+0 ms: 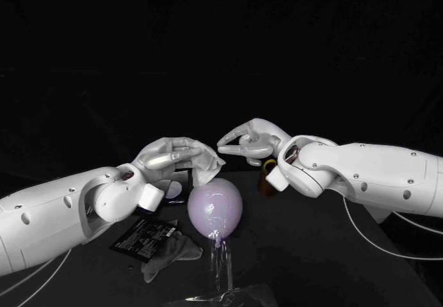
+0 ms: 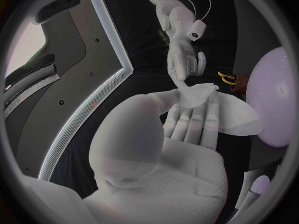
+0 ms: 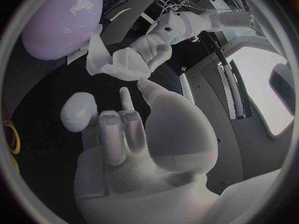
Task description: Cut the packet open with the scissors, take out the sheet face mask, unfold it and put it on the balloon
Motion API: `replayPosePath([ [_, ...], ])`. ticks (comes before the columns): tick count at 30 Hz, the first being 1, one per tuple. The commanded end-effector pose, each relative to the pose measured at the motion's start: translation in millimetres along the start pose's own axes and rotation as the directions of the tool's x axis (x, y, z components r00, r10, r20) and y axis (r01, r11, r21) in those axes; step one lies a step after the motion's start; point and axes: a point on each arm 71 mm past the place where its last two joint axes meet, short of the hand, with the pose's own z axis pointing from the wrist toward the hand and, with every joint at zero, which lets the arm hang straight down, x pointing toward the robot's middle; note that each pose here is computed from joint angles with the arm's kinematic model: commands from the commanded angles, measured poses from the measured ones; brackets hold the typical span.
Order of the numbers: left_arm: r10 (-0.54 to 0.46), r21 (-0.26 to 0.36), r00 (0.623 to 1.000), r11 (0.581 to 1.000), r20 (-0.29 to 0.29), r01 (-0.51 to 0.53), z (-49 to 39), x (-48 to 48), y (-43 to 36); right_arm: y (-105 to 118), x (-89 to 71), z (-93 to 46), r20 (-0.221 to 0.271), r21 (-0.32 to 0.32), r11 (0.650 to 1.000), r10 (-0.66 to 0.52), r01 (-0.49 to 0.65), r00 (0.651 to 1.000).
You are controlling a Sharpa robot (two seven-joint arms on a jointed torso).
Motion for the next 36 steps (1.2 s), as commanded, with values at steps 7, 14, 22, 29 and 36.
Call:
replayPosePath([
  [7, 0.060, 0.027, 0.997, 0.998, -0.045, -0.058, 0.1, 4.2, -2.6, 23, 6.5, -0.3, 0.096, -0.201, 0.950, -0.225, 0.240, 0.970],
  [14, 0.096, 0.031, 0.994, 0.995, -0.046, -0.094, -0.7, 3.0, -2.9, 29, 10.3, -1.0, 0.112, -0.261, 0.914, -0.292, 0.312, 0.950],
  [22, 0.108, 0.035, 0.994, 0.994, -0.033, -0.106, -0.8, 2.1, -3.3, 31, 13.6, -2.9, 0.114, -0.288, 0.891, -0.331, 0.350, 0.937],
  [29, 0.105, 0.036, 0.994, 0.994, -0.026, -0.104, -0.8, 1.8, -3.4, 30, 14.3, -4.4, 0.128, -0.264, 0.892, -0.346, 0.368, 0.930],
  [36, 0.100, 0.037, 0.994, 0.994, -0.032, -0.099, -1.0, 2.5, -3.5, 28, 16.1, -3.3, 0.151, -0.223, 0.899, -0.350, 0.376, 0.925],
])
